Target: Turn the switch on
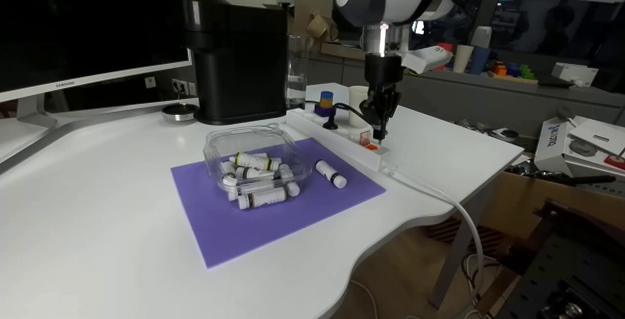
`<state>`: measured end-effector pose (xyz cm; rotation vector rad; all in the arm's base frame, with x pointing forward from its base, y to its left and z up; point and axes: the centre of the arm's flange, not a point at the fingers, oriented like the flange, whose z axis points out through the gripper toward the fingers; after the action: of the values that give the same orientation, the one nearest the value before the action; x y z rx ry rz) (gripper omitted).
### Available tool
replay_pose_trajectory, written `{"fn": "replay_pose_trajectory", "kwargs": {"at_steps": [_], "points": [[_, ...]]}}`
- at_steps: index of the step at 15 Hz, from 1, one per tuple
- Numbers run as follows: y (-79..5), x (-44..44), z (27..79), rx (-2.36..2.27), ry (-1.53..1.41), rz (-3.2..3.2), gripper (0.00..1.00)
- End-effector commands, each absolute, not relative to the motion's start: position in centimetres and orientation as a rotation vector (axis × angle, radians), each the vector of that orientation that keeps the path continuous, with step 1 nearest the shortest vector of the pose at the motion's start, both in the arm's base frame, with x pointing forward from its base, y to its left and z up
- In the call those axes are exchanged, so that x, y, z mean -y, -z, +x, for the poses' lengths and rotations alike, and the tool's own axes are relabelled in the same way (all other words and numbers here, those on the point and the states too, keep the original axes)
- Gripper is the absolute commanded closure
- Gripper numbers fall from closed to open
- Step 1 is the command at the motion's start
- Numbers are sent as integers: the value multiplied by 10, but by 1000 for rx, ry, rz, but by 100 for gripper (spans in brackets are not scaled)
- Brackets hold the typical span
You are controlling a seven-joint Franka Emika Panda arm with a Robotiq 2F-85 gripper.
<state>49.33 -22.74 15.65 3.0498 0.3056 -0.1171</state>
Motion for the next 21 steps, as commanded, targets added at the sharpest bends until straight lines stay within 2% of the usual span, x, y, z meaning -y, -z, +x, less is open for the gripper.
{"fn": "replay_pose_trajectory", "kwargs": {"at_steps": [1,21], "points": [[-150,232,505,-321,123,3041,100],[-115,253,506,-219,164,3253,100]]}}
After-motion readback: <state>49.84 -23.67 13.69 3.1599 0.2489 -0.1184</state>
